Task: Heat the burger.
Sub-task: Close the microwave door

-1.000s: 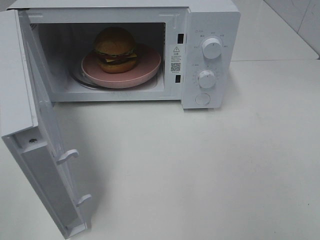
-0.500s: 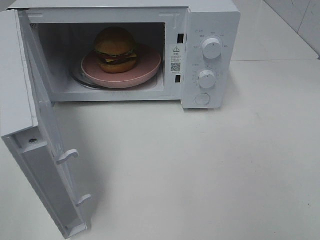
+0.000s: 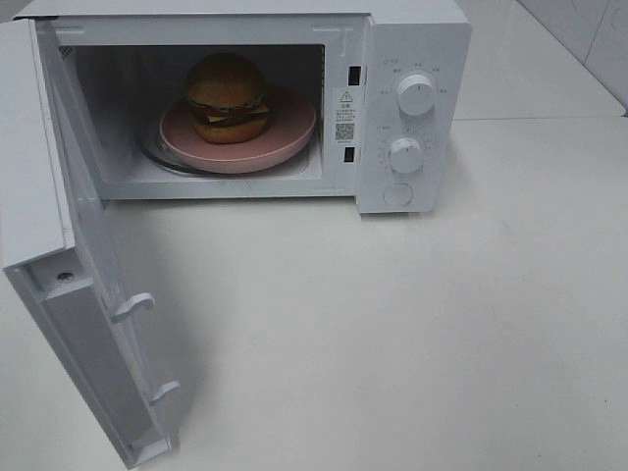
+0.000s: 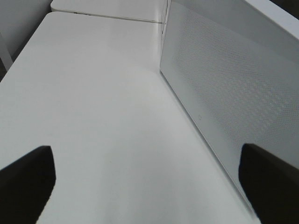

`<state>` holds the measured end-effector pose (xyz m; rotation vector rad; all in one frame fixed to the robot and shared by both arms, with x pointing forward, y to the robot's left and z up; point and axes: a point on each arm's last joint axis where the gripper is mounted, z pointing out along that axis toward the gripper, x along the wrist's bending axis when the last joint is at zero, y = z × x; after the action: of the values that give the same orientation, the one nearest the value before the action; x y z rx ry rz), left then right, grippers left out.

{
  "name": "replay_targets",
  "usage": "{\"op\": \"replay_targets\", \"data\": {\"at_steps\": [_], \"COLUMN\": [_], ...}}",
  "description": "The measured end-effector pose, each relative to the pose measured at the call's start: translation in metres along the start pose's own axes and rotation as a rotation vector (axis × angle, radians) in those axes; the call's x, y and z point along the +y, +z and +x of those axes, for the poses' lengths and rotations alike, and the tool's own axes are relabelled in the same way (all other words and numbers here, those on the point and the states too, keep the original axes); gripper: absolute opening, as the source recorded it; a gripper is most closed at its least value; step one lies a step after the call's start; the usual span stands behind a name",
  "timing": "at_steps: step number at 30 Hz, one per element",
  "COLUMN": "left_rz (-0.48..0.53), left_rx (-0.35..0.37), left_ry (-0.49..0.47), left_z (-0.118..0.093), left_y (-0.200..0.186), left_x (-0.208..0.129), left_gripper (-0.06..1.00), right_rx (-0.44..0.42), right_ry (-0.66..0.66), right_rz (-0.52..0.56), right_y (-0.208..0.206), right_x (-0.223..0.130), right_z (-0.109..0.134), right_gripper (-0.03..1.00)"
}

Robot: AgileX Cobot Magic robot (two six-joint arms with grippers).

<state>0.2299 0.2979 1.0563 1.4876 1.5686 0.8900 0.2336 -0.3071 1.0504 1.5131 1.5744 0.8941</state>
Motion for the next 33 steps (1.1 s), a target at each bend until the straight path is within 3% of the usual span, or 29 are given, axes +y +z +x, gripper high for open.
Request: {"op": "replay_targets", "data": {"at_steps": [33], "left_rz": [0.000], "left_rx": [0.000], "left_ry": [0.000], "left_z": [0.0000], "left_y": [0.0000], "left_x": [0.0000], "left_gripper": [0.99], "right_rx": [0.000], "right_ry": [0.000], "right_rz": [0.000], "right_y": [0.0000], "right_x": [0.0000], "right_z": [0.0000], "right_gripper": [0.71]}}
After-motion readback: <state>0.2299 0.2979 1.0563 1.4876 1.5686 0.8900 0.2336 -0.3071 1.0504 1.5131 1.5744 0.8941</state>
